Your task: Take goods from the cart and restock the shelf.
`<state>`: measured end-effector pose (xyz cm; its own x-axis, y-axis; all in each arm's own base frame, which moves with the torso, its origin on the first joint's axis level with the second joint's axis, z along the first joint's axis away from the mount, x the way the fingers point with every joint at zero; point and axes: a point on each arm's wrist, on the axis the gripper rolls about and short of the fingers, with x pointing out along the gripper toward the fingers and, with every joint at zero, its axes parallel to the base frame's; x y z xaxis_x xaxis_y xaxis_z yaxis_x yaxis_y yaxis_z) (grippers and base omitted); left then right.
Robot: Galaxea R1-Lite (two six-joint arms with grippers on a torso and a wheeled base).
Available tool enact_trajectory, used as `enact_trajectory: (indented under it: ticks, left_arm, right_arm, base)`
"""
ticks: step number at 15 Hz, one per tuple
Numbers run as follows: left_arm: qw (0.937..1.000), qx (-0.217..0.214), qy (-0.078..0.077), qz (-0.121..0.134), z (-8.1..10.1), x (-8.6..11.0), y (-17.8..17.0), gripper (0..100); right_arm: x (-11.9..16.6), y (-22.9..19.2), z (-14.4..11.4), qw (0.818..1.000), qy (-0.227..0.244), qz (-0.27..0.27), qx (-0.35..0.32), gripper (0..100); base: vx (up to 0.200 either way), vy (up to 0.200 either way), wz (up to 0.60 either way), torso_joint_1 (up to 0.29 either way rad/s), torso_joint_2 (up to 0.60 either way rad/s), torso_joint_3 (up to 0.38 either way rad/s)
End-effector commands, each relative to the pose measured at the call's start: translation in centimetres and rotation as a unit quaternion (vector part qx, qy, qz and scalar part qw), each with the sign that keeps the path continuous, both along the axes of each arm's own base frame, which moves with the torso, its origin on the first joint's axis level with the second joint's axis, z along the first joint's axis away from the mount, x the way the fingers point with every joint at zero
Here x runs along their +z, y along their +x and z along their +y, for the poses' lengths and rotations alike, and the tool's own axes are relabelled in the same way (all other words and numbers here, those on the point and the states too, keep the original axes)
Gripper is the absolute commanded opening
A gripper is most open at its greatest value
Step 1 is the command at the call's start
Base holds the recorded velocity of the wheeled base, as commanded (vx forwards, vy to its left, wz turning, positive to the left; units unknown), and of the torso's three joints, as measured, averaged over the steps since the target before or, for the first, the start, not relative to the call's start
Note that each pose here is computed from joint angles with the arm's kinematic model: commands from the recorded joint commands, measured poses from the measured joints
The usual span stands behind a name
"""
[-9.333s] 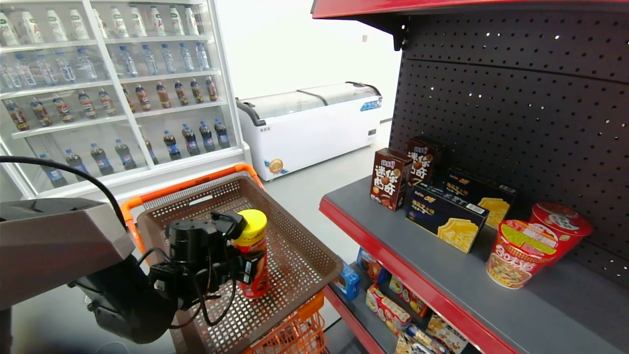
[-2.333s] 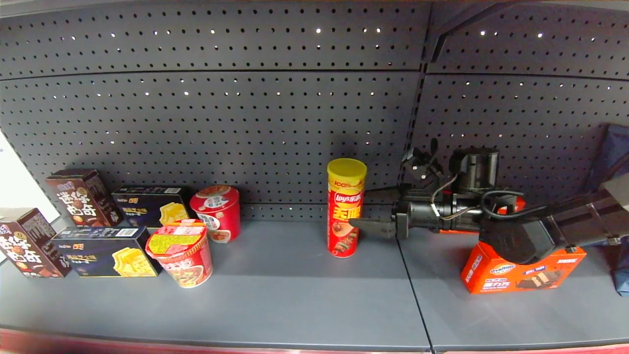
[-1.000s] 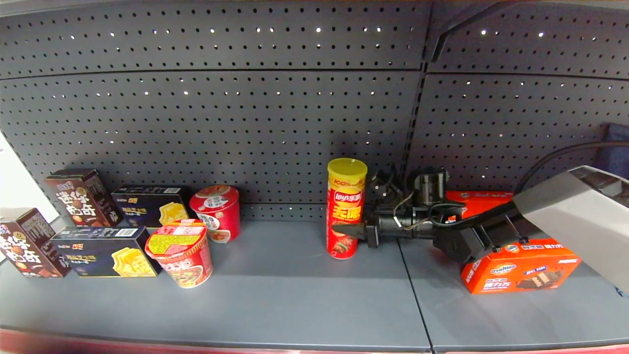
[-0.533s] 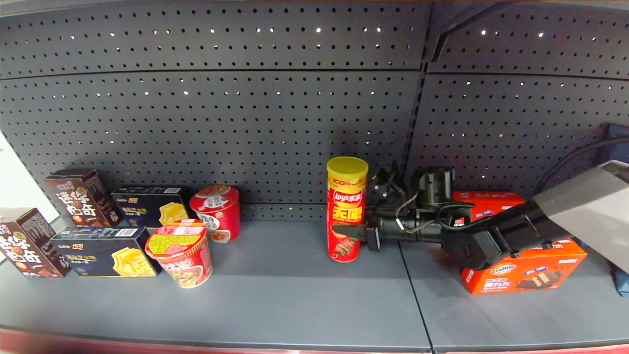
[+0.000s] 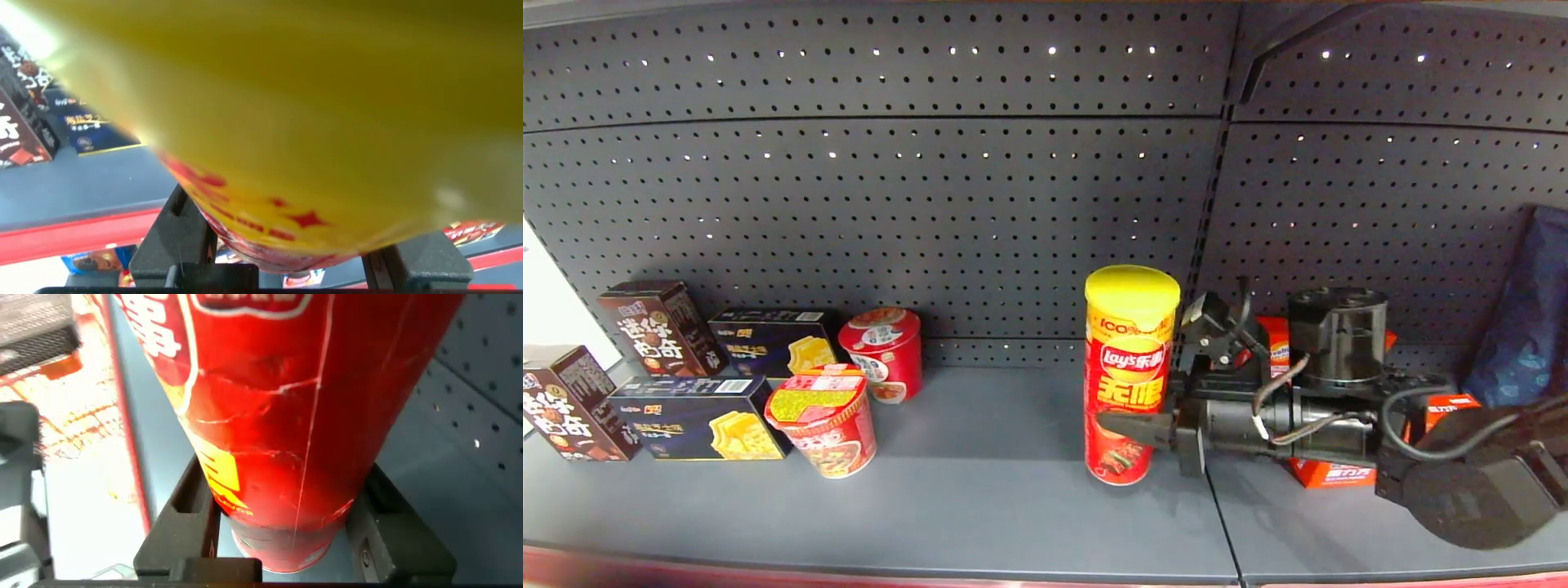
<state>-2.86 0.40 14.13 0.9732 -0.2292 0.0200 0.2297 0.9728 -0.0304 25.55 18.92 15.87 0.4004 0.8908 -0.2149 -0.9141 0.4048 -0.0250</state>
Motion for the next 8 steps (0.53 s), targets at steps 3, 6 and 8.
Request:
enact_trajectory:
  ticks: [3, 6, 8]
  left_arm:
    - [1.0, 0.001, 0.001, 0.006, 0.0, -0.4, 0.1, 0]
    - [1.0, 0.004, 0.001, 0.003, 0.0, -0.2, 0.1, 0]
    - [1.0, 0.006, 0.002, 0.002, 0.0, 0.0, 0.1, 0]
  right_arm:
    - [-1.6, -4.2, -1.6, 0.999, 0.023, -0.021, 0.017, 0]
    - [-3.0, -4.3, -1.8, 0.999, 0.031, -0.008, 0.015, 0]
    - [-3.7, -3.9, -1.6, 1.0, 0.025, 0.001, 0.013, 0]
  base:
    - [0.0, 0.0, 0.0, 0.0, 0.0, 0.0]
    - [0.0, 0.0, 0.0, 0.0, 0.0, 0.0]
    - [0.0, 0.0, 0.0, 0.0, 0.0, 0.0]
